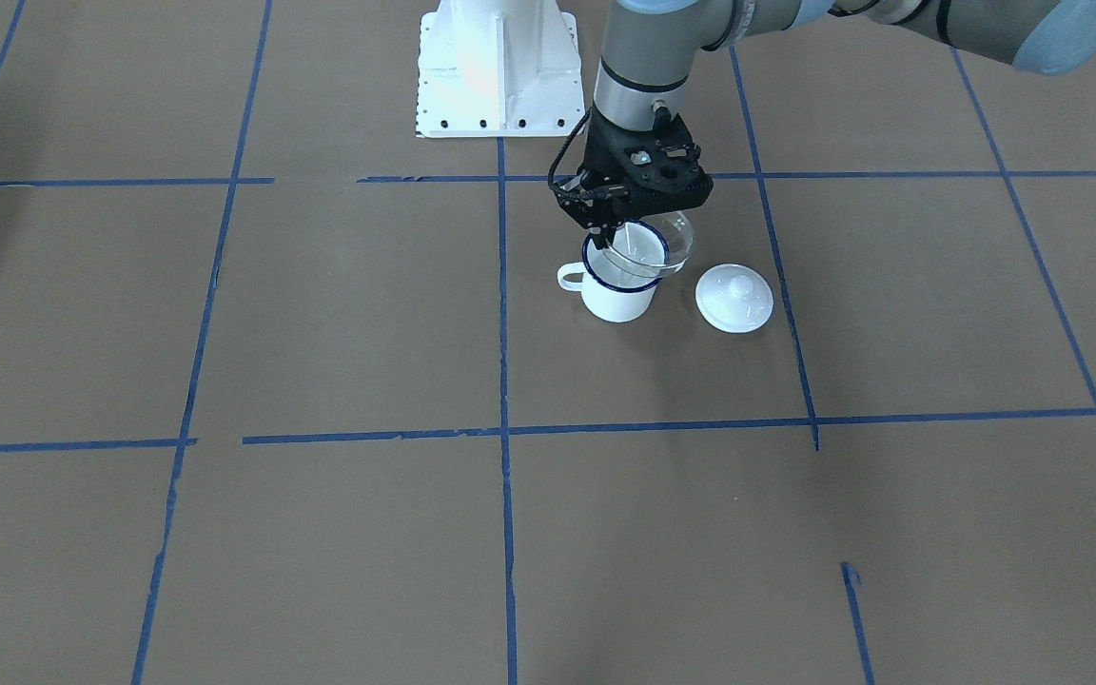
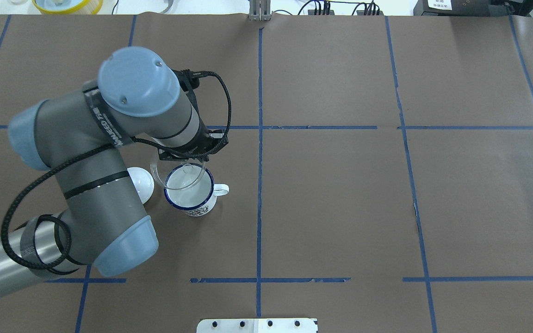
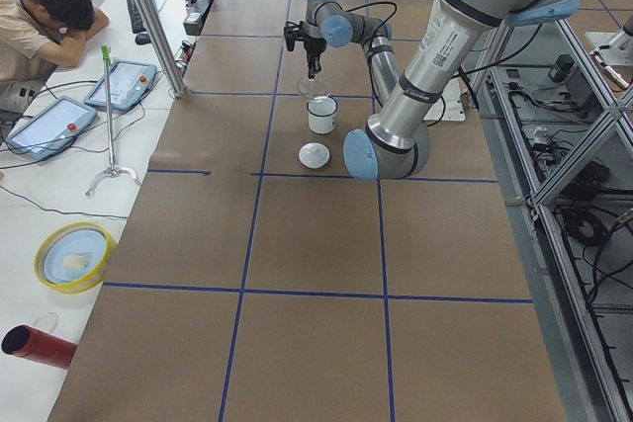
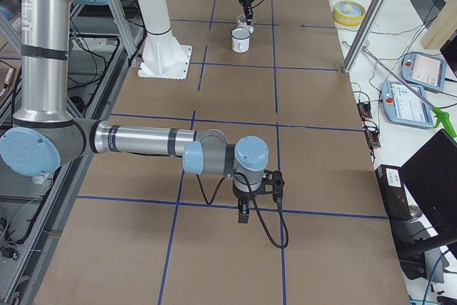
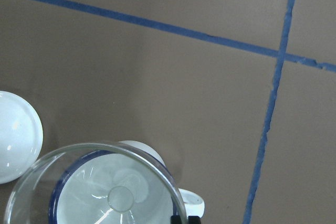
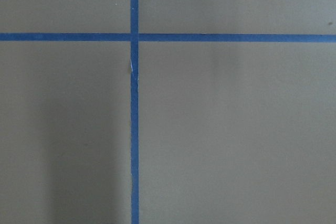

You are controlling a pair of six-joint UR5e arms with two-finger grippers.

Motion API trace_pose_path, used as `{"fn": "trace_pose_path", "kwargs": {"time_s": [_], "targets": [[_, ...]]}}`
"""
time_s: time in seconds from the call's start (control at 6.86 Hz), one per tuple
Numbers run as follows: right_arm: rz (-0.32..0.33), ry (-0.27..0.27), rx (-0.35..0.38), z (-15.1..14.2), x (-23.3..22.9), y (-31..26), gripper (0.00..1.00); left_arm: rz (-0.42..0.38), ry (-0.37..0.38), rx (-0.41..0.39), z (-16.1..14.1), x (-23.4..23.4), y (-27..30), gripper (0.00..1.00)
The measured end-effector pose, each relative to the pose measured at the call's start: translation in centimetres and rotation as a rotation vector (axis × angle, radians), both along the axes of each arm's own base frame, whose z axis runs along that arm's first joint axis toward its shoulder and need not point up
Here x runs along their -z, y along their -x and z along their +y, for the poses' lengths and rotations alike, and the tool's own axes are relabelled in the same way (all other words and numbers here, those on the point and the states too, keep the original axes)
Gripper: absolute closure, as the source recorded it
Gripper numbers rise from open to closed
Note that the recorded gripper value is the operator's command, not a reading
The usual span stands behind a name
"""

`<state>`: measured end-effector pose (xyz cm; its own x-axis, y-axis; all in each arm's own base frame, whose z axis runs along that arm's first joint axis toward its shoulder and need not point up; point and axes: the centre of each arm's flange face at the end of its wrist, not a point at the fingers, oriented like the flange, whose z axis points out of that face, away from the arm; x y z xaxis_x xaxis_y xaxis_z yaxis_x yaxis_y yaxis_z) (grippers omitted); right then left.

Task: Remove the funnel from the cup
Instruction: 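Lift the clear funnel out of the mug with the left gripper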

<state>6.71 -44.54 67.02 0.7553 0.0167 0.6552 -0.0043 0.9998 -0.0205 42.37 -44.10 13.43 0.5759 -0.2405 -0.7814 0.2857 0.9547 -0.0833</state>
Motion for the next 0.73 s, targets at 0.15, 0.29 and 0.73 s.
{"fn": "trace_pose_path", "kwargs": {"time_s": [0.15, 0.29, 0.73], "targets": [[0.000, 0.000, 0.000, 0.0, 0.0, 0.0, 0.00, 0.037, -0.009, 0.069, -1.4, 1.4, 3.5, 1.00], [0.000, 0.000, 0.000, 0.0, 0.0, 0.0, 0.00, 0.087, 0.007, 0.181, -2.5, 2.5, 6.2, 1.00], [0.000, -0.001, 0.000, 0.0, 0.0, 0.0, 0.00, 0.411, 0.149, 0.691, -7.5, 2.5, 6.8, 1.00]]}}
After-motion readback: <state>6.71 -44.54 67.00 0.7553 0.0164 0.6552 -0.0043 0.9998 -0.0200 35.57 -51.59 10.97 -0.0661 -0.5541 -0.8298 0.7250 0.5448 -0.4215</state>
